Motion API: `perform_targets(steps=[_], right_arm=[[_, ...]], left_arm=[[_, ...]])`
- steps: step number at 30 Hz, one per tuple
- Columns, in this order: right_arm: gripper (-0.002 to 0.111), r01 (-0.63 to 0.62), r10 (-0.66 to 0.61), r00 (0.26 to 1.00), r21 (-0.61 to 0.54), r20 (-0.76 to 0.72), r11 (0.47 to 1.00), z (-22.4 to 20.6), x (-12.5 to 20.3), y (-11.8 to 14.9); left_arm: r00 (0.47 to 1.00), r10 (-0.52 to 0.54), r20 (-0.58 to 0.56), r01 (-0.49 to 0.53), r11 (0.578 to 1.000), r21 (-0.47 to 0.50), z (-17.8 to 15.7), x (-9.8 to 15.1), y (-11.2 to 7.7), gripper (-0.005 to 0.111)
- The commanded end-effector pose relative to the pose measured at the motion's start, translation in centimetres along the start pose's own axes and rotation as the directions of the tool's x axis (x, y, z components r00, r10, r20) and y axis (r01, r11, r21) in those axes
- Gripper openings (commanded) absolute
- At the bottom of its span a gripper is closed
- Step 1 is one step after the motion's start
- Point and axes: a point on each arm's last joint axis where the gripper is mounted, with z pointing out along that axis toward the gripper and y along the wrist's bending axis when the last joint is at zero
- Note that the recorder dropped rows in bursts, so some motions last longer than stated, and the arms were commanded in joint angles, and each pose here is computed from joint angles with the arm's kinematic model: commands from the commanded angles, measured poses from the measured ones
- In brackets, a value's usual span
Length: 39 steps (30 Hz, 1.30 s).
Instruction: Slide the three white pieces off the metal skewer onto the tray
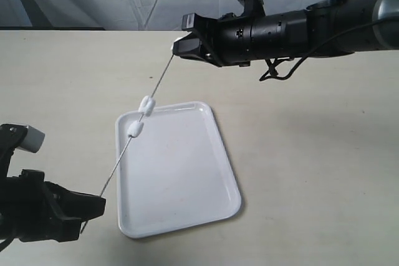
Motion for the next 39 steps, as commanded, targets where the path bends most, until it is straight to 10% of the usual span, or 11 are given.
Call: perform_targets(steps=[1, 9, 23, 30, 39], right_arm=[[0.015, 0.019, -0.019, 0.999, 0.012, 0.042, 1.0, 0.0, -1.2, 0.3], [0.015, 0.086, -0.084, 0.994, 0.042, -0.063, 0.995, 0.0, -0.3, 0.1], [0.015, 0.139, -0.054, 0.861, 0.132, -0.506, 0.981, 5.0, 10.8, -1.5], [0.049, 0.046, 0.027, 0.876, 0.139, -0.481, 0.989, 6.2, 11.7, -1.7], [0.046, 0.067, -0.105, 0.938, -0.125, -0.33, 0.99, 5.6, 9.3, 2.2]], left_arm=[[1.0, -0.011, -0.001, 0.011, 1.0, -0.001, 0.0, 0.1, 0.0, 0.0], [0.999, -0.031, 0.036, 0.035, 0.994, -0.106, -0.1, -0.2, 1.0, 0.0], [0.998, -0.039, 0.043, 0.042, 0.995, -0.092, -0.1, -0.2, 0.8, 0.0], [0.999, -0.019, 0.05, 0.026, 0.989, -0.148, -0.1, -0.3, 1.3, 0.0], [0.999, -0.026, 0.048, 0.033, 0.99, -0.139, -0.1, -0.3, 1.3, 0.0]])
